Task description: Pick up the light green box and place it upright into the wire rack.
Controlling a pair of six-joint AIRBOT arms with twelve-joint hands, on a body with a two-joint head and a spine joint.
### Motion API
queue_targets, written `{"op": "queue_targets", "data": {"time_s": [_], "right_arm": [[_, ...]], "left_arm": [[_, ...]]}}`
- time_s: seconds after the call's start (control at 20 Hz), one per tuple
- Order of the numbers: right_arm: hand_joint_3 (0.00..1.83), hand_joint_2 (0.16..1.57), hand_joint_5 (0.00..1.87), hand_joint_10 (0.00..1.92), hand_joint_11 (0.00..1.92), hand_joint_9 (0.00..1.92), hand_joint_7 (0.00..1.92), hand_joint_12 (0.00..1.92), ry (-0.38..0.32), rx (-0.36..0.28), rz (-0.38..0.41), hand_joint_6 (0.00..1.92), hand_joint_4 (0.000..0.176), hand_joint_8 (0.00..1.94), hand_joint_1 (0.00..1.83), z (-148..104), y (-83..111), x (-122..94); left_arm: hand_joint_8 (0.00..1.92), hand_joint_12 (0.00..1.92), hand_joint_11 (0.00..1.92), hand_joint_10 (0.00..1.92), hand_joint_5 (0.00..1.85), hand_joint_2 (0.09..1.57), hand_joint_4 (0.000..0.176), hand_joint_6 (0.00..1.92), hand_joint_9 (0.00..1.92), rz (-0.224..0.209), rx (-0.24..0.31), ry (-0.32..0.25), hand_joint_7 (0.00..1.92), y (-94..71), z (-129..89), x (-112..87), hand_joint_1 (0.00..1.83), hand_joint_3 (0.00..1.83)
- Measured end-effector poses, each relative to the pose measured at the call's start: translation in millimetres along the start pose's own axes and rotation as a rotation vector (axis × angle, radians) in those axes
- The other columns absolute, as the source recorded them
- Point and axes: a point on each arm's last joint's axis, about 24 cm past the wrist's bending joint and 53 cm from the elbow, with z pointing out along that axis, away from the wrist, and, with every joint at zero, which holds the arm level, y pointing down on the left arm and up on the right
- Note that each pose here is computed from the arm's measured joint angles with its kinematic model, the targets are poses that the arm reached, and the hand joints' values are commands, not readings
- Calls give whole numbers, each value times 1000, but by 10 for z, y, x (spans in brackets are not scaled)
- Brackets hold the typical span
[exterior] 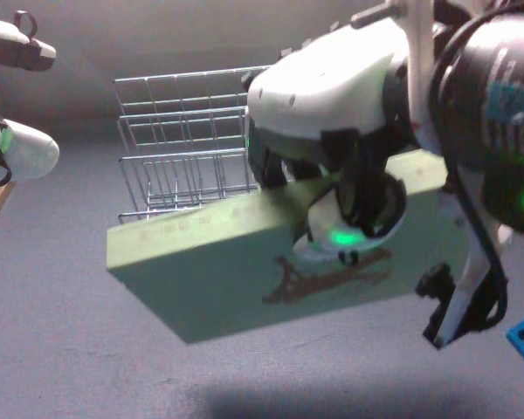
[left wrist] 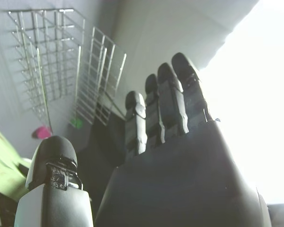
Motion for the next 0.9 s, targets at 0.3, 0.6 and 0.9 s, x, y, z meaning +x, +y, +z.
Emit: {"op": "queue_targets", "data": {"time_s": [0.3, 0.6, 0.9], "right_arm": [[0, 1113, 899, 1277, 912, 950, 1001, 1354, -97, -14, -17, 890, 0, 967, 1377, -102, 31, -362], [0, 1118, 887, 1294, 885, 935, 993, 1363, -158, -11, 33, 907, 0, 979, 1376, -43, -50, -657], [0, 1113, 903, 1295, 898, 932, 1017, 1377, -186, -59, 38, 891, 0, 946, 1377, 142, 40, -821]], "left_arm": [[0, 535, 0, 1, 193, 1202, 106, 3, 184, 0, 0, 0, 181, 1, 0, 0, 216, 0], [0, 525, 0, 0, 192, 1193, 105, 2, 180, 3, -3, 2, 176, 8, 0, 5, 244, 0], [0, 471, 0, 0, 182, 1188, 106, 0, 179, 6, -6, 2, 169, 14, -2, 3, 243, 0]]}}
